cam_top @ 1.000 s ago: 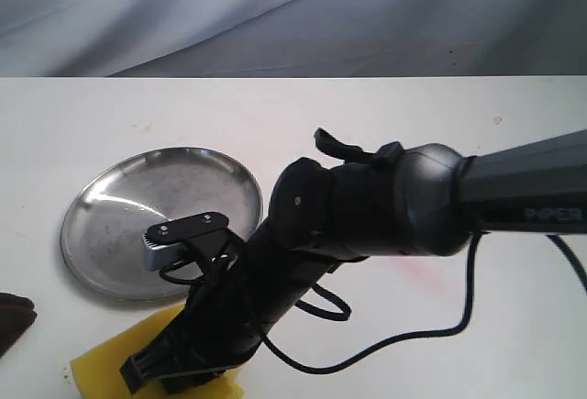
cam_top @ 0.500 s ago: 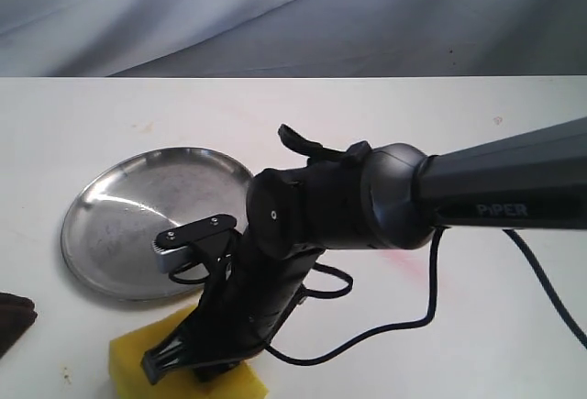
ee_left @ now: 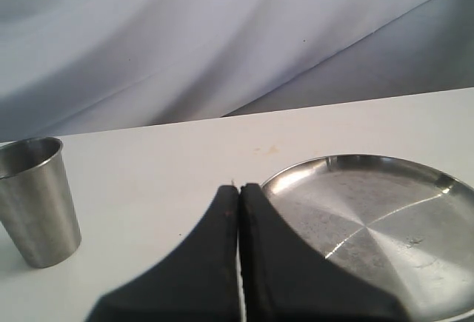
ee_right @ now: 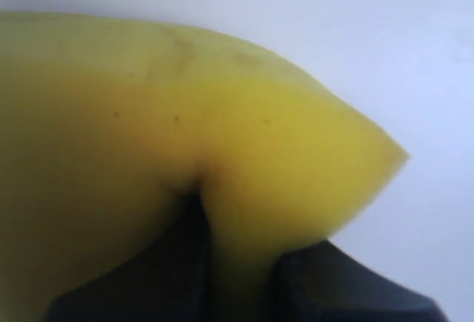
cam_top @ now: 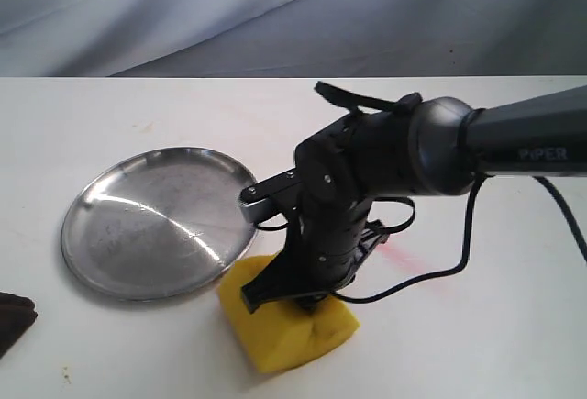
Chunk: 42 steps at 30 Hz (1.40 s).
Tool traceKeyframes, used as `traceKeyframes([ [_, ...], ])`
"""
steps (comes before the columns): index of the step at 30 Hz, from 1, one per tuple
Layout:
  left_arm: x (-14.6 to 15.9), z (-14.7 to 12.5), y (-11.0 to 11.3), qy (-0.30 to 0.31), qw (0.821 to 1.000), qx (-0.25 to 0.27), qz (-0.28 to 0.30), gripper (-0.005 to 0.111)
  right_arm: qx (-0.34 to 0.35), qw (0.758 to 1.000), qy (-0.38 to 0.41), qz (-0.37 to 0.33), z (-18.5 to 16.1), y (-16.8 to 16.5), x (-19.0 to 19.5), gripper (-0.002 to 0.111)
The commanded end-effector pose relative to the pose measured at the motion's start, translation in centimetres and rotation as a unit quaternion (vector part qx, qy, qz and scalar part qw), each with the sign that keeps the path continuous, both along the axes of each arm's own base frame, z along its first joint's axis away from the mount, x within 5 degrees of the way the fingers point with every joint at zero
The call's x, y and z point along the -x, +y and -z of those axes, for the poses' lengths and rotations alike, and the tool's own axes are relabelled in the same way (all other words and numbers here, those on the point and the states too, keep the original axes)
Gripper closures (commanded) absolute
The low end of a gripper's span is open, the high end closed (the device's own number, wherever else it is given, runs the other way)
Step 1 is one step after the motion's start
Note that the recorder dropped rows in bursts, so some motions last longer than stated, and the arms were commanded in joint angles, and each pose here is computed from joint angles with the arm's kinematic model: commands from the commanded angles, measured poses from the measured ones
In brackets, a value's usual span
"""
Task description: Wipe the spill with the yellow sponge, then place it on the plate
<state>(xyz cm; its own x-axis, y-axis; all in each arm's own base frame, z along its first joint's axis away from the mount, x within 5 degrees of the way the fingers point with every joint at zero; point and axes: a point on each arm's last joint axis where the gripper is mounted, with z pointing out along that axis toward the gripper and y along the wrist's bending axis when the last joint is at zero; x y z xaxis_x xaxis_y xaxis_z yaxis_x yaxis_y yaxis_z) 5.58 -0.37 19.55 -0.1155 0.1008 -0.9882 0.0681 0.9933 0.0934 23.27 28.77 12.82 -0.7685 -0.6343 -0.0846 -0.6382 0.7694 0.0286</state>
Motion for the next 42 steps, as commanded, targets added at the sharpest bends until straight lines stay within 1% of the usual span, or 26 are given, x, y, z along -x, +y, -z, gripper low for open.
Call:
traceKeyframes([
  [1, 0.0, 0.1, 0.0, -0.002, 1.000, 0.002, 0.003, 0.107, 0.090, 0.996, 0.007, 0.004, 1.3, -3.8, -2.3, 0.108],
  [4, 0.0, 0.1, 0.0, -0.002, 1.000, 0.002, 0.003, 0.107, 0.090, 0.996, 0.008, 0.021, 1.1, -4.7, -3.1, 0.108],
  [6, 0.0, 0.1, 0.0, -0.002, 1.000, 0.002, 0.003, 0.107, 0.088, 0.996, 0.008, 0.019, 1.0, -4.7, -3.1, 0.108],
  [9, 0.0, 0.1, 0.0, -0.002, 1.000, 0.002, 0.003, 0.107, 0.071, 0.997, 0.026, -0.003, 1.0, -3.5, -1.8, 0.108],
  [13, 0.0, 0.1, 0.0, -0.002, 1.000, 0.002, 0.003, 0.107, 0.033, 0.997, 0.042, -0.057, 1.1, -0.3, 1.3, 0.108],
  [16, 0.0, 0.1, 0.0, -0.002, 1.000, 0.002, 0.003, 0.107, 0.014, 0.994, 0.042, -0.099, 0.9, 2.0, 3.9, 0.108],
  [18, 0.0, 0.1, 0.0, -0.002, 1.000, 0.002, 0.003, 0.107, 0.009, 0.992, 0.038, -0.119, 0.5, 3.2, 5.0, 0.108],
  [20, 0.0, 0.1, 0.0, -0.002, 1.000, 0.002, 0.003, 0.107, -0.005, 0.989, 0.029, -0.143, -0.4, 4.8, 6.1, 0.108],
  [21, 0.0, 0.1, 0.0, -0.002, 1.000, 0.002, 0.003, 0.107, -0.024, 0.986, 0.019, -0.162, -1.5, 6.5, 7.1, 0.108],
  [22, 0.0, 0.1, 0.0, -0.002, 1.000, 0.002, 0.003, 0.107, -0.034, 0.984, 0.012, -0.172, -2.1, 7.2, 7.4, 0.108],
  [23, 0.0, 0.1, 0.0, -0.002, 1.000, 0.002, 0.003, 0.107, -0.040, 0.979, 0.008, -0.199, -3.1, 8.7, 8.3, 0.108],
  [25, 0.0, 0.1, 0.0, -0.002, 1.000, 0.002, 0.003, 0.107, -0.020, 0.972, 0.021, -0.232, -3.2, 10.3, 9.2, 0.108],
  [28, 0.0, 0.1, 0.0, -0.002, 1.000, 0.002, 0.003, 0.107, 0.004, 0.969, 0.033, -0.245, -2.1, 11.3, 9.0, 0.108],
  [30, 0.0, 0.1, 0.0, -0.002, 1.000, 0.002, 0.003, 0.107, 0.044, 0.971, 0.006, -0.237, -1.6, 10.4, 7.4, 0.108],
  [32, 0.0, 0.1, 0.0, -0.002, 1.000, 0.002, 0.003, 0.107, 0.103, 0.969, -0.026, -0.223, -1.7, 9.0, 5.3, 0.108],
  [34, 0.0, 0.1, 0.0, -0.002, 1.000, 0.002, 0.003, 0.107, 0.166, 0.966, -0.041, -0.191, -1.9, 6.9, 2.9, 0.108],
  [35, 0.0, 0.1, 0.0, -0.002, 1.000, 0.002, 0.003, 0.107, 0.185, 0.966, -0.049, -0.172, -1.6, 5.9, 1.7, 0.108],
  [40, 0.0, 0.1, 0.0, -0.002, 1.000, 0.002, 0.003, 0.107, 0.225, 0.970, -0.043, -0.085, -0.5, 1.1, -2.8, 0.108],
  [42, 0.0, 0.1, 0.0, -0.002, 1.000, 0.002, 0.003, 0.107, 0.223, 0.973, -0.039, -0.053, -0.1, -0.4, -4.3, 0.108],
])
